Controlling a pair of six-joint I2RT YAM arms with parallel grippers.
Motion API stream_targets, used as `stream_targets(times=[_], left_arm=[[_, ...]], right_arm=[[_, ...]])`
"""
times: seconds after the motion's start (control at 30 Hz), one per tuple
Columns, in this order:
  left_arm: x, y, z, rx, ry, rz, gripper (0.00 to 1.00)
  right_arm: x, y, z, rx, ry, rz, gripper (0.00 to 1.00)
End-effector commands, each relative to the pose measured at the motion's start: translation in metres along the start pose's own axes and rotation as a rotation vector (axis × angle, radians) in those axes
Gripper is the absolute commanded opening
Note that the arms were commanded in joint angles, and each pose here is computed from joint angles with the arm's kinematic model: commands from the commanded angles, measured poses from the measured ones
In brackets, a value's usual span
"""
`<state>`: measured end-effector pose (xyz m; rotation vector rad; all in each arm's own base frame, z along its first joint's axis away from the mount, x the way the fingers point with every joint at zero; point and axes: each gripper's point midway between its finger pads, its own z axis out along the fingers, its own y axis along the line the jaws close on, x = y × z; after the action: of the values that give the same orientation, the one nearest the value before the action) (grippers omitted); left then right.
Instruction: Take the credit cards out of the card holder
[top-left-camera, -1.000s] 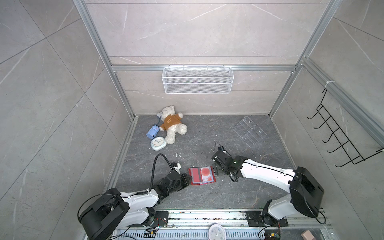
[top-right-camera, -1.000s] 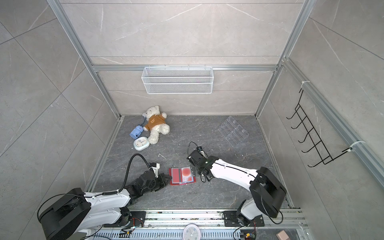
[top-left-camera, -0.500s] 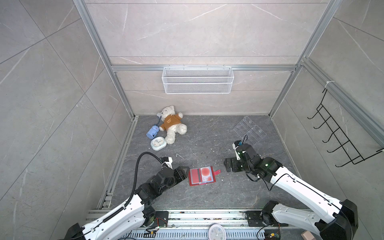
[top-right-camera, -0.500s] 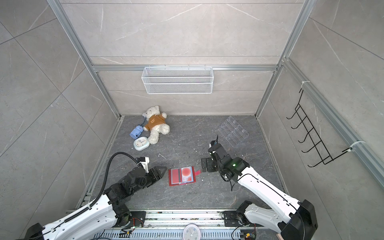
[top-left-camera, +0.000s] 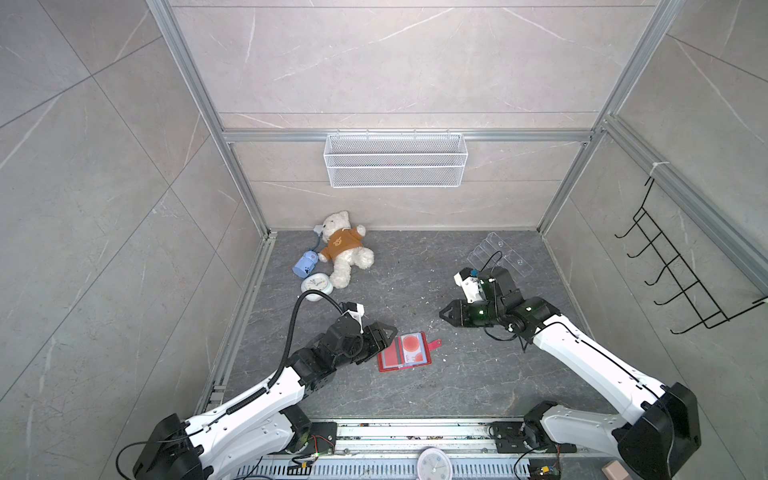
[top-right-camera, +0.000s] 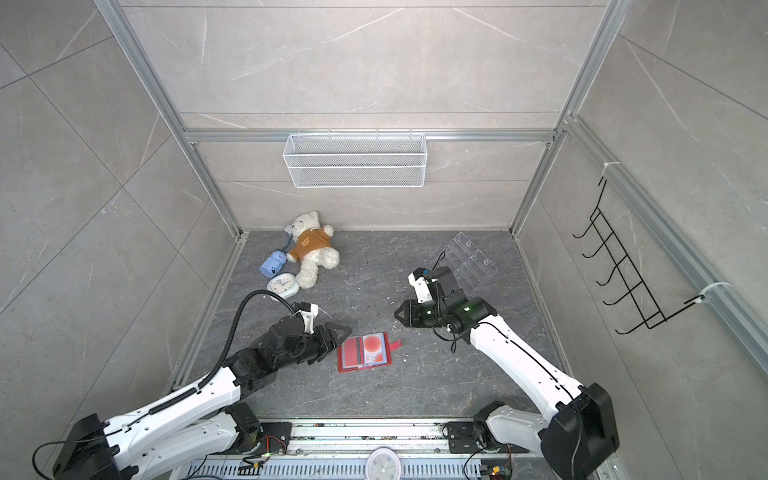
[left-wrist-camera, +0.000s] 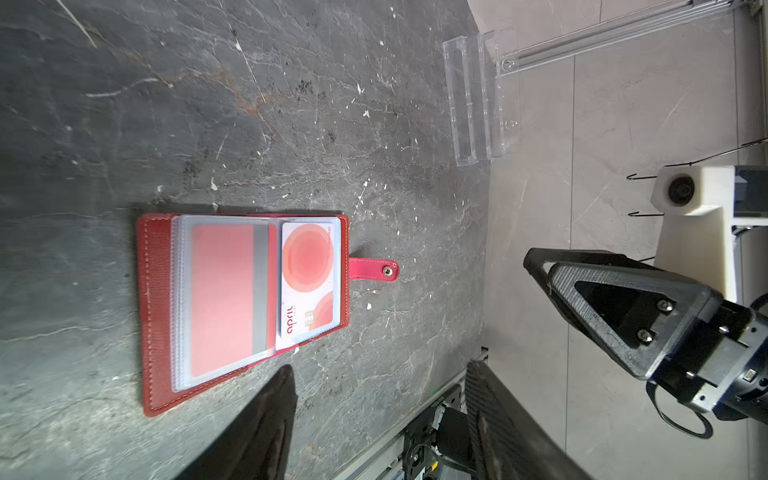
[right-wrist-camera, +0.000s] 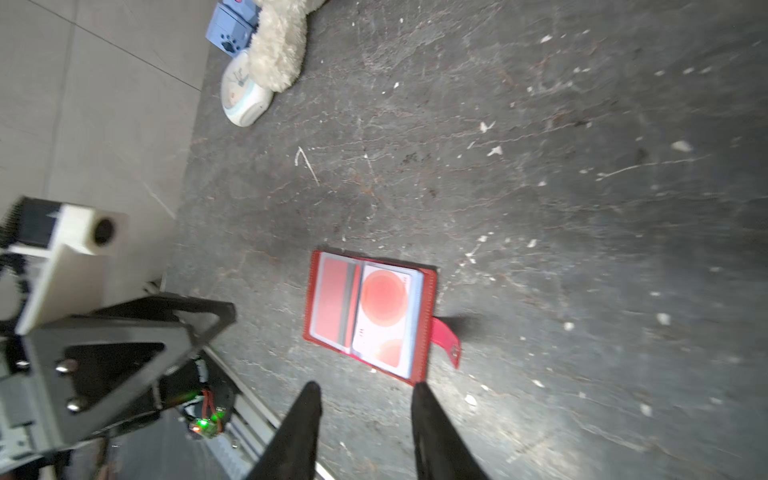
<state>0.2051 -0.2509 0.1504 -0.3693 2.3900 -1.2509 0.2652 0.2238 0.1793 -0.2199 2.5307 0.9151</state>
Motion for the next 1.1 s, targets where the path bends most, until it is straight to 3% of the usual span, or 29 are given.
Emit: stream_targets(times=[0.0, 0.1, 0.17, 0.7, 1.07], left_arm=[[0.007, -0.018, 0.009, 0.116, 0.047, -0.06, 0.63], [0.01, -0.006, 0.021, 0.103, 0.06, -0.104, 0.6], [0.013, 0.0, 0.028, 0.097, 0.07, -0.131, 0.56], [0.027, 0.038, 0.059, 0.026, 0.104, -0.259, 0.44], [0.03, 0.052, 0.063, -0.022, 0.101, -0.266, 0.44]], right_arm=[[0.002, 0.008, 0.021, -0.104, 0.032, 0.043, 0.22], [0.007, 0.002, 0.041, -0.123, 0.075, 0.068, 0.05], [0.009, -0.003, 0.051, -0.117, 0.084, 0.081, 0.0], [0.059, -0.036, 0.105, -0.115, 0.21, 0.153, 0.0], [0.079, -0.042, 0.126, -0.123, 0.254, 0.17, 0.0]])
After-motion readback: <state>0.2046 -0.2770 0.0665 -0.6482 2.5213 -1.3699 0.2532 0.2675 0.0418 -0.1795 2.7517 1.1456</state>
